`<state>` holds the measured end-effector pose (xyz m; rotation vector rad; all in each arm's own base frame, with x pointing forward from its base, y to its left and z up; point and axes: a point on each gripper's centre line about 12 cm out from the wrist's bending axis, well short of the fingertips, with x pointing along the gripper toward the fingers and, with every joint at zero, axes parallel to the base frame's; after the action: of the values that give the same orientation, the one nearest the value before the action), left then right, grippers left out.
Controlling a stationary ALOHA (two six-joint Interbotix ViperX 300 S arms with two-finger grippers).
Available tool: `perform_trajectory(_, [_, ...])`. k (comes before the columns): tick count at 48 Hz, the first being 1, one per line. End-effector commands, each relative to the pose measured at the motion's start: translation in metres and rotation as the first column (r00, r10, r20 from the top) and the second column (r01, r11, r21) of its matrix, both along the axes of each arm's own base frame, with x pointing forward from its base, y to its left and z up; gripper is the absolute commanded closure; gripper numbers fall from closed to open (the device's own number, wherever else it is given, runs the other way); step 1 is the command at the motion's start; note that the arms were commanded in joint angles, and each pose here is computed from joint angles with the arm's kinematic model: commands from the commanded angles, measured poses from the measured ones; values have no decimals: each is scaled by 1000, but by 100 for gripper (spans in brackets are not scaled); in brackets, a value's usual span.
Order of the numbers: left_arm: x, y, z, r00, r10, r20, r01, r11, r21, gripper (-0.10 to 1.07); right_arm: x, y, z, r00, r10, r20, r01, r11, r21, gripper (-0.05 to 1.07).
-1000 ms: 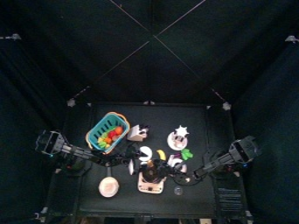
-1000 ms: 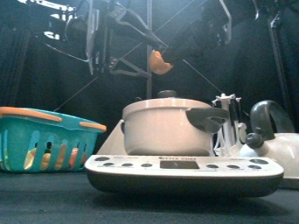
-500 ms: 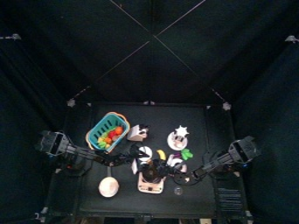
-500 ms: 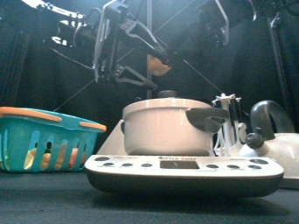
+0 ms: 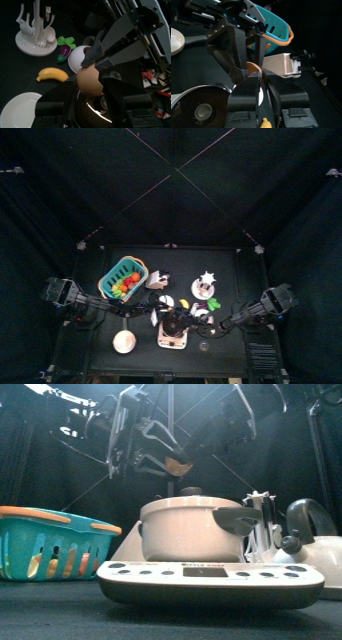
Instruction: Grabb eggshell half from table
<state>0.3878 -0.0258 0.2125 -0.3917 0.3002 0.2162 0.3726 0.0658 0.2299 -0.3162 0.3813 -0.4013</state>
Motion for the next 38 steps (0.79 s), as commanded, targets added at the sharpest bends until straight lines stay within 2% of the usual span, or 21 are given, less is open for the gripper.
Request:
perform_trajectory(1, [-1,2,10,1000,6,26,-6,1000,-4,24,2,1,14,999,-1,39,1,1000,9,42])
perform_trajectory(23, [-14,9,8,999,29,16,-29,999,-17,24,-17,1,27,997,-17,82,17,1000,-3,39])
perform_trajectory(38, [-17,11,5,999,32,9,-32,999,-16,24,-23,-1,19,998,-43,50,42,999,20,39])
